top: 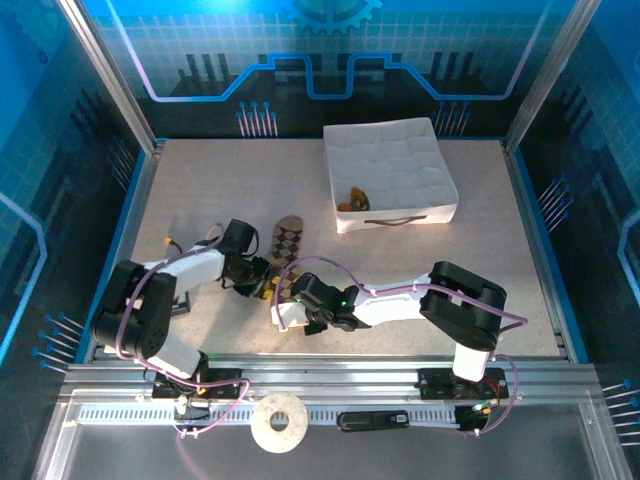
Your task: Roll the socks
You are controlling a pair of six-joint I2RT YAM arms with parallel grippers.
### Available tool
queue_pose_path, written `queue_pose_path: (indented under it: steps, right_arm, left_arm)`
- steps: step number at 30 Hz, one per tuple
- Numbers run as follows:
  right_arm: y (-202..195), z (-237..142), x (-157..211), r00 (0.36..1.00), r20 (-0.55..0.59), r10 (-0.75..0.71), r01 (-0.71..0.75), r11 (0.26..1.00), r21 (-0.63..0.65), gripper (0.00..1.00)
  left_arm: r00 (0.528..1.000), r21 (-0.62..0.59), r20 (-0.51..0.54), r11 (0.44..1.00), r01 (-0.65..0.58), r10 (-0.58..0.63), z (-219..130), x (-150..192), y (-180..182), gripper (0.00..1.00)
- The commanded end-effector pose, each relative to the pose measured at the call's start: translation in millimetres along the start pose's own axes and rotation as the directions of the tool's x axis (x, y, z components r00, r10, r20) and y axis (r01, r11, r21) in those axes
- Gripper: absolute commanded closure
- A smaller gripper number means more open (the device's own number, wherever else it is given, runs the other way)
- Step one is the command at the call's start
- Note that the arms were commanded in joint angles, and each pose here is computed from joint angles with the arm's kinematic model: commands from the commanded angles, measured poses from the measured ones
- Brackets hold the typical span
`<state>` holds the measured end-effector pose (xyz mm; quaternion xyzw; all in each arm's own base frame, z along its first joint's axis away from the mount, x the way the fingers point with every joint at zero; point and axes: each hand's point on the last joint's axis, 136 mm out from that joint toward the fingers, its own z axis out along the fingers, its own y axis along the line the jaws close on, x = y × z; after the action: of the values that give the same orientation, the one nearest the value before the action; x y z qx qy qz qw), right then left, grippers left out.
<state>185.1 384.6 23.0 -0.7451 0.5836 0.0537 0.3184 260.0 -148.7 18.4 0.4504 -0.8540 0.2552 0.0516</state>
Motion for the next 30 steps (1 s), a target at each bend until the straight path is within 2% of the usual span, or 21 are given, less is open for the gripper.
queue_pose_path:
  steps: [1, 6, 13, 17, 20, 23, 25, 28, 30]
  right_arm:
    - [3, -23, -21, 0.998, 0.046, 0.051, -0.049, 0.998, -0.040, 1.00]
    - [13, -31, -24, 0.978, 0.050, 0.203, -0.193, 0.969, -0.151, 1.00]
    - [20, -20, -15, 0.919, -0.028, 0.393, -0.380, 0.865, -0.326, 1.00]
    - [15, -18, -9, 0.862, -0.052, 0.505, -0.486, 0.791, -0.373, 1.00]
    - [13, -15, -3, 0.821, -0.096, 0.563, -0.550, 0.733, -0.400, 1.00]
    - [6, -13, -2, 0.750, -0.134, 0.648, -0.631, 0.639, -0.441, 1.00]
    - [-1, -12, 0, 0.676, -0.173, 0.716, -0.696, 0.544, -0.468, 1.00]
    - [-10, -11, 3, 0.584, -0.222, 0.781, -0.758, 0.427, -0.493, 1.00]
    - [-11, -10, 6, 0.544, -0.248, 0.802, -0.780, 0.376, -0.500, 1.00]
  left_arm:
    - [0.997, 0.029, -0.026, 0.997, -0.075, 0.076, 10, 7, -18, 0.71]
    - [0.998, 0.008, 0.003, 0.998, -0.055, 0.055, 5, 10, -10, 0.70]
    - [0.990, -0.051, 0.126, 0.997, -0.064, 0.070, -44, 6, -1, 0.50]
    - [0.984, -0.084, 0.159, 0.994, -0.063, 0.076, -62, 6, 7, 0.50]
    - [0.987, -0.082, 0.139, 0.994, -0.066, 0.077, -65, 12, 12, 0.53]
    - [0.991, -0.061, 0.108, 0.995, -0.079, 0.085, -68, 21, 14, 0.61]
    - [0.990, -0.044, 0.092, 0.994, -0.099, 0.103, -71, 27, 15, 0.64]
    - [0.991, -0.025, 0.053, 0.992, -0.126, 0.127, -71, 38, 17, 0.66]
    - [0.992, -0.023, 0.033, 0.992, -0.123, 0.124, -70, 45, 21, 0.64]
